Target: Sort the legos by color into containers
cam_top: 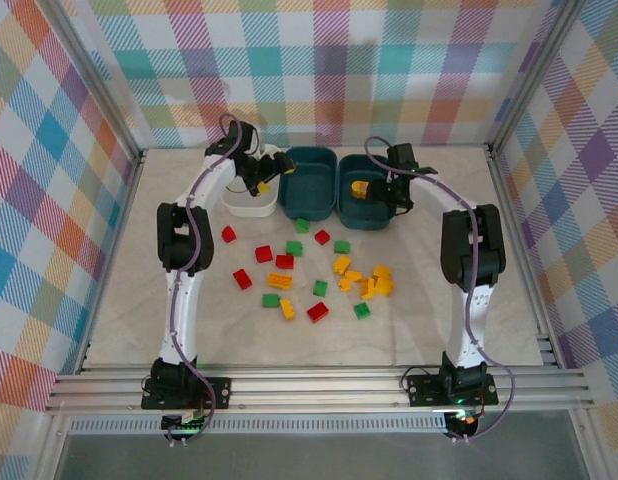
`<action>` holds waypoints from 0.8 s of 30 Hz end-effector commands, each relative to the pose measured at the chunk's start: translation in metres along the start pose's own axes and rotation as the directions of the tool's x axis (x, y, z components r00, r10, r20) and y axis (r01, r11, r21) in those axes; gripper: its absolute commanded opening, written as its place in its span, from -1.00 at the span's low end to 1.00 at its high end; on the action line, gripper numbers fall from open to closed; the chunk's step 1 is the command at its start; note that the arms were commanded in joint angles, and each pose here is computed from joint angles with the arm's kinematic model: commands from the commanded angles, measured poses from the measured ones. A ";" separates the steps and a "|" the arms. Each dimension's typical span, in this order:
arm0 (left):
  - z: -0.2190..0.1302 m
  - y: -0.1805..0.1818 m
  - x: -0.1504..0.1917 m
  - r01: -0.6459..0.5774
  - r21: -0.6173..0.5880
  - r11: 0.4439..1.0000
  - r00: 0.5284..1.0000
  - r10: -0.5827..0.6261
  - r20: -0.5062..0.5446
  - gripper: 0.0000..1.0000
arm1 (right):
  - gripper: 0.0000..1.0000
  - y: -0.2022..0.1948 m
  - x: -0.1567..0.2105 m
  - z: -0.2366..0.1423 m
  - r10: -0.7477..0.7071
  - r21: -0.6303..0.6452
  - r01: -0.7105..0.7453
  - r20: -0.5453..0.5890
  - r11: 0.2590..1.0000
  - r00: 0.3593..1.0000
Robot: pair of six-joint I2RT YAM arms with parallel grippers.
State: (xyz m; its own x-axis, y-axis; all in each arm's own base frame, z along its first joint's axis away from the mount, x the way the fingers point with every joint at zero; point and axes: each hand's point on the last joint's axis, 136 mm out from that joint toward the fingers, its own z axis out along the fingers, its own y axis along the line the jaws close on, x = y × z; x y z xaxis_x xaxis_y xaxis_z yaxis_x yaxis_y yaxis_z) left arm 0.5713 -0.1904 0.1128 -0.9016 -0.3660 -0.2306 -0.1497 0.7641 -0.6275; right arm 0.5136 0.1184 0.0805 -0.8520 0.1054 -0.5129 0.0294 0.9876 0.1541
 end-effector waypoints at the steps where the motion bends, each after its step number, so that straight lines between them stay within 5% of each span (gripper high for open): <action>1: -0.076 -0.051 -0.014 -0.097 0.046 0.994 0.988 0.091 0.124 1.00 | 0.56 -0.001 -0.036 -0.067 -0.002 0.026 -0.002 0.142 1.000 0.990; 6: -0.128 -0.077 -0.005 -0.107 0.105 0.989 0.975 0.084 0.207 1.00 | 0.56 0.011 -0.008 -0.109 0.008 0.010 -0.010 0.156 1.000 0.988; 9: -0.153 -0.073 0.025 -0.063 0.145 0.987 0.967 0.025 0.252 1.00 | 0.54 0.027 0.049 -0.115 -0.051 0.018 0.049 0.096 0.999 0.994; 17: -0.151 0.032 0.179 0.130 0.156 0.979 0.953 -0.167 0.253 1.00 | 0.55 0.084 0.188 -0.145 -0.231 -0.123 0.223 -0.054 0.967 0.971; 24: -0.164 0.084 0.247 0.151 0.081 0.985 0.958 -0.166 0.234 1.00 | 0.57 0.073 0.275 -0.172 -0.349 -0.152 0.321 -0.223 0.935 0.910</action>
State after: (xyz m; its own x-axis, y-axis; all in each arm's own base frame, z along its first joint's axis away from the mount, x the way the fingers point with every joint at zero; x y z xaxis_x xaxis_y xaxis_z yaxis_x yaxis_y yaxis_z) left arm 0.2679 -0.1320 0.1051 -0.7836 -0.5744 -0.2368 -0.2904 0.6756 -0.6777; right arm 0.2249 0.2123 0.1120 -0.8645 -0.2538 -0.4338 -0.3379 0.9325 0.1277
